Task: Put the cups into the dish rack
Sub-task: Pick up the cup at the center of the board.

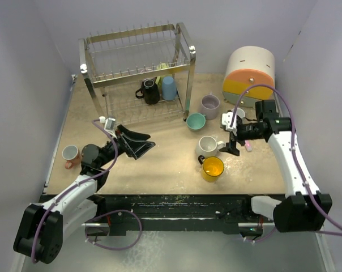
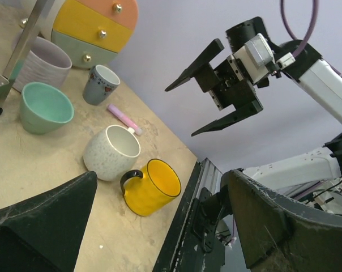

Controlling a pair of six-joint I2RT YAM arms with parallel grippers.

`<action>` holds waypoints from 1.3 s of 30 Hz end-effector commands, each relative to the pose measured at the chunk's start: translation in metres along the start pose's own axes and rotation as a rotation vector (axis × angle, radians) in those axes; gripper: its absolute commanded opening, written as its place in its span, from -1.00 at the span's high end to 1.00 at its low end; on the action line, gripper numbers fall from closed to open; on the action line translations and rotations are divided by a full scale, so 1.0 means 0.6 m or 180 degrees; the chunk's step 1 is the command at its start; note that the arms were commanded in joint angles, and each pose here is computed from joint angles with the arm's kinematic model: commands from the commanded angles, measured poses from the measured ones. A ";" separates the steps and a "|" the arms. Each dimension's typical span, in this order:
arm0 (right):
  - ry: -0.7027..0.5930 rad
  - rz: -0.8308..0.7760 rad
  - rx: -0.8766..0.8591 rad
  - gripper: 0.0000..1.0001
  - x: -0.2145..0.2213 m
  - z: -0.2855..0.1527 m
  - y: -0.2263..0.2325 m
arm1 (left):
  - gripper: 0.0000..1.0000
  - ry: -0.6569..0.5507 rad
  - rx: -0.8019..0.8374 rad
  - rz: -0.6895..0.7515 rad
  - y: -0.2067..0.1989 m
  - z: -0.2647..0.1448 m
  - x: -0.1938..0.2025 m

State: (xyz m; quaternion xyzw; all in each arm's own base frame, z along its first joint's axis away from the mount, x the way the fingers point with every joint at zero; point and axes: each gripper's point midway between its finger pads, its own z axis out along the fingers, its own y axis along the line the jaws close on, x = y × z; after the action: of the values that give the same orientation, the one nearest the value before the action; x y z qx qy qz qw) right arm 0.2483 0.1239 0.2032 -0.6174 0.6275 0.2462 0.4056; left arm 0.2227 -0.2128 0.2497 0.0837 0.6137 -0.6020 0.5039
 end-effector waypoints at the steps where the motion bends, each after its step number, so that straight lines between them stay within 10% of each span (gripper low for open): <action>1: 0.0349 0.0083 0.0477 -1.00 0.016 -0.024 -0.011 | -0.99 0.0002 0.0045 0.0139 -0.009 0.007 -0.009; 12: 0.0803 0.0354 0.0419 -0.92 0.108 0.018 0.021 | -1.00 -0.0029 -0.0121 0.0037 0.015 0.005 -0.001; 39: 0.1614 0.0707 -0.0039 0.73 0.207 0.112 0.069 | -0.99 -0.0009 -0.0268 -0.0164 0.036 0.000 0.015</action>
State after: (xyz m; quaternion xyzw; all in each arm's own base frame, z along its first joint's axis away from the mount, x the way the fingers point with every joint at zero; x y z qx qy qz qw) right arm 0.2299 0.1165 0.0590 -0.5918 0.7627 0.1469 0.2158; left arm 0.2347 -0.2107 0.2250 0.0443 0.6494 -0.5814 0.4881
